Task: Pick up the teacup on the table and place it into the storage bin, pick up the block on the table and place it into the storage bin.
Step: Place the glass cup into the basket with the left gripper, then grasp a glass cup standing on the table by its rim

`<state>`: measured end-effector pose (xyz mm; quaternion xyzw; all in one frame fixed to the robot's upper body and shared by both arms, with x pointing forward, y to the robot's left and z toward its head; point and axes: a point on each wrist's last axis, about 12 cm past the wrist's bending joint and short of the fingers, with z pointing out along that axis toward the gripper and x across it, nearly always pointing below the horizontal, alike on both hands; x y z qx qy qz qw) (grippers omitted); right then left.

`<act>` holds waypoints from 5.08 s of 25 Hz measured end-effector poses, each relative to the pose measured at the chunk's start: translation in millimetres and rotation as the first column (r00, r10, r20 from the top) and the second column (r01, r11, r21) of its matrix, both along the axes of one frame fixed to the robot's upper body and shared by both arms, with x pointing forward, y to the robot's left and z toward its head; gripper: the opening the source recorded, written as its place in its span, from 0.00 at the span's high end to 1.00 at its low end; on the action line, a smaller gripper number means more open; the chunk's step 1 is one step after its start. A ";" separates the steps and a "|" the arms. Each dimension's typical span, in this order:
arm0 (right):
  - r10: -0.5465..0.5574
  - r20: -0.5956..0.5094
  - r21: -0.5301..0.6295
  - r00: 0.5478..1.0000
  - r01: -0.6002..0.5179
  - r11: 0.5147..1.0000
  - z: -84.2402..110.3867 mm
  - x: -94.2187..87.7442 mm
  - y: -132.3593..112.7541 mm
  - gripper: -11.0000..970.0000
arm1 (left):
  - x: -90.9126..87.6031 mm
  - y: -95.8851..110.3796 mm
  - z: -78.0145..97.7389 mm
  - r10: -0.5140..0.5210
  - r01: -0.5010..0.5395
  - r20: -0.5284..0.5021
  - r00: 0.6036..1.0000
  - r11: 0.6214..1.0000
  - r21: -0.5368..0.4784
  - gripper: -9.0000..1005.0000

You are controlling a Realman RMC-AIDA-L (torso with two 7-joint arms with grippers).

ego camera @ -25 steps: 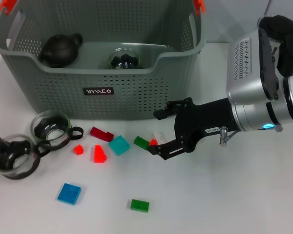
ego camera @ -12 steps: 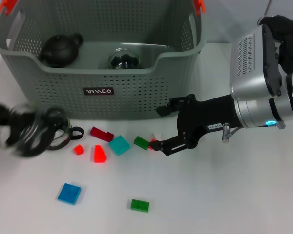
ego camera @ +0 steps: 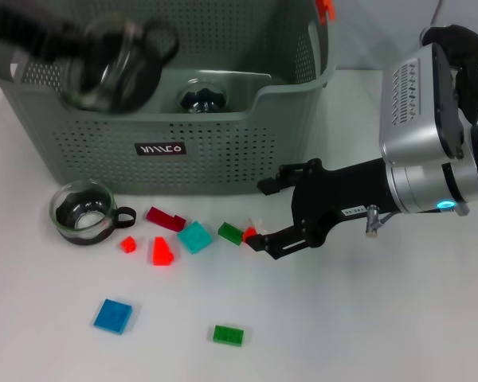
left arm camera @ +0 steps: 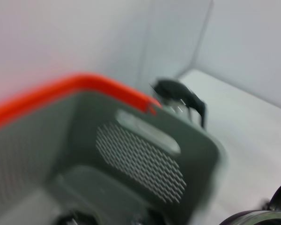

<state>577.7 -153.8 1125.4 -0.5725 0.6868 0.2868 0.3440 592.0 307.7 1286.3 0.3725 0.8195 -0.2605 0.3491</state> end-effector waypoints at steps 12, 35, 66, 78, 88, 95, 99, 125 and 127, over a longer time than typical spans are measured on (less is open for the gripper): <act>-0.008 -0.034 0.004 0.999 0.008 1.000 -5.9 -1.0 -0.3 0.04 | 78.0 -44.5 -25.1 0.258 -0.273 0.111 0.960 0.951 0.145 0.95; -0.005 -0.040 0.010 0.999 0.006 1.000 -4.7 -0.6 3.2 0.04 | 106.4 -99.6 -90.8 0.259 -0.330 0.231 0.938 0.873 0.360 0.94; -0.004 -0.046 0.007 0.999 0.004 1.000 -6.1 -1.3 3.2 0.04 | 101.8 -118.6 -112.6 0.191 -0.292 0.263 0.945 0.857 0.426 0.94; -0.007 -0.042 0.003 0.999 0.007 1.000 -6.2 -0.6 3.0 0.04 | 101.2 -122.1 -115.2 0.174 -0.281 0.269 0.947 0.854 0.438 0.79; -0.010 -0.045 0.005 0.999 0.010 1.000 -6.3 -0.3 2.2 0.04 | 105.3 -115.2 -91.9 0.201 -0.333 0.337 0.920 0.855 0.398 0.47; -0.011 -0.041 0.006 0.999 0.011 1.000 -5.1 0.8 2.1 0.04 | 100.3 -99.0 -52.4 0.234 -0.377 0.379 0.895 0.851 0.365 0.33; -0.013 -0.037 0.007 0.999 0.013 1.000 -4.0 2.0 1.9 0.04 | 82.5 -93.4 -29.0 0.197 -0.328 0.331 0.923 0.852 0.407 0.20; -0.078 -0.067 0.025 0.995 0.079 0.997 -10.4 6.2 -11.3 0.04 | -44.9 -65.2 -17.7 -0.158 0.088 0.114 0.981 0.881 0.464 0.14; -0.084 -0.071 0.027 0.994 0.086 0.996 -10.8 6.7 -12.4 0.04 | -52.7 -58.6 -24.9 -0.181 0.118 0.087 0.980 0.869 0.481 0.14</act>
